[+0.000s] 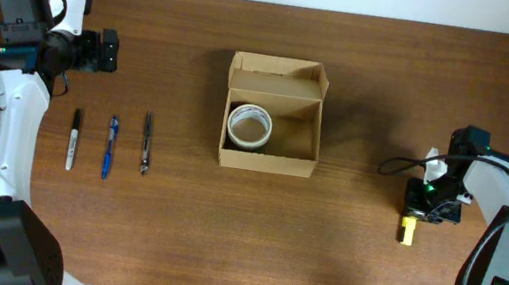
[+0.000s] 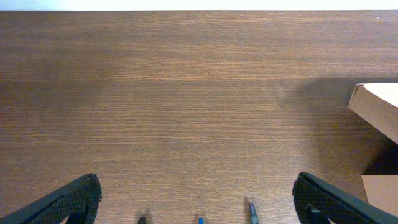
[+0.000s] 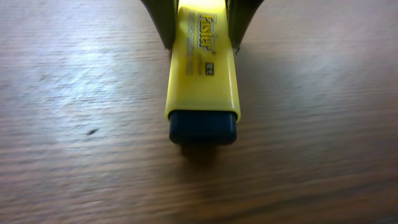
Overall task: Pack container
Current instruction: 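Carry the yellow highlighter into the box and release it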
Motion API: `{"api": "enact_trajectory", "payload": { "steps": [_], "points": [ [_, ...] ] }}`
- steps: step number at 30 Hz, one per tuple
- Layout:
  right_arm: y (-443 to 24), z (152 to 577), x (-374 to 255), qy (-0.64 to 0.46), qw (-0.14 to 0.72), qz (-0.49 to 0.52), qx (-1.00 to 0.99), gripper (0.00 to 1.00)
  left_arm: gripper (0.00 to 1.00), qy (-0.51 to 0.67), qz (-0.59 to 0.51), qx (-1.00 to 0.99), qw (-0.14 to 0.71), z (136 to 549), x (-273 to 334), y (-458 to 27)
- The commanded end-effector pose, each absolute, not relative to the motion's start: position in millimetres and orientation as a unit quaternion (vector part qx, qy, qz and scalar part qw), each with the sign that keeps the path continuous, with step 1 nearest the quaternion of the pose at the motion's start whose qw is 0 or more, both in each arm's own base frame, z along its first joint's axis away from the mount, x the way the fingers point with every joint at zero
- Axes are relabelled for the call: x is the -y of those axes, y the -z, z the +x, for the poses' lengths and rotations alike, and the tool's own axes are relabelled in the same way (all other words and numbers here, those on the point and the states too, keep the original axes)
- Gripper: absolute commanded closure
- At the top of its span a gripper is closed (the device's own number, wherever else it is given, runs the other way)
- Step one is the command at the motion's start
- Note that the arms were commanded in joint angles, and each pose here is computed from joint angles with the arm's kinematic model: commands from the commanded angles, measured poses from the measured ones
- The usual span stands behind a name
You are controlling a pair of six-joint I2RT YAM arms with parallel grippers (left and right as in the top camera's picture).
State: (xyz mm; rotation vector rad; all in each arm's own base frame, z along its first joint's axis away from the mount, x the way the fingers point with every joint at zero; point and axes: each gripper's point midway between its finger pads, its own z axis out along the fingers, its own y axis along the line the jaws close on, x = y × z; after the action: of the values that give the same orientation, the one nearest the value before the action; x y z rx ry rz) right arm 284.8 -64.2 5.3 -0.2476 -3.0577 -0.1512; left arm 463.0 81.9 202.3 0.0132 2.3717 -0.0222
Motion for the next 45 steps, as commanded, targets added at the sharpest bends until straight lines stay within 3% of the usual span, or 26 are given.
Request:
{"api": "enact_trajectory", "payload": {
  "steps": [1,9,13,16,22,25,33,45],
  "points": [
    [-42,324,54,0.080,-0.018,-0.063,0.995,0.96,0.01,0.010,0.014,-0.924,0.381,467,-82,-207],
    [-232,402,-22,0.118,-0.186,0.067,0.973,0.96,0.01,0.010,0.014,-0.924,0.381,467,-82,-207],
    [-316,405,-100,0.116,-0.285,0.208,0.929,0.96,0.01,0.010,0.014,-0.924,0.381,467,-82,-207],
    [-339,392,-155,0.081,-0.319,0.335,0.883,0.96,0.01,0.010,0.014,-0.924,0.381,467,-82,-207],
    [-292,373,-225,-0.013,-0.263,0.550,0.793,0.96,0.01,0.010,0.014,-0.924,0.381,467,-82,-207],
    [-256,377,-242,-0.021,-0.220,0.597,0.771,0.96,0.01,0.010,0.014,-0.924,0.381,467,-82,-207],
    [-157,391,-246,-0.027,-0.096,0.612,0.785,0.96,0.01,0.010,0.014,-0.924,0.381,467,-82,-207],
    [-134,385,-237,-0.025,-0.054,0.613,0.788,0.96,0.01,0.010,0.014,-0.924,0.381,467,-82,-207]
  ]
}}
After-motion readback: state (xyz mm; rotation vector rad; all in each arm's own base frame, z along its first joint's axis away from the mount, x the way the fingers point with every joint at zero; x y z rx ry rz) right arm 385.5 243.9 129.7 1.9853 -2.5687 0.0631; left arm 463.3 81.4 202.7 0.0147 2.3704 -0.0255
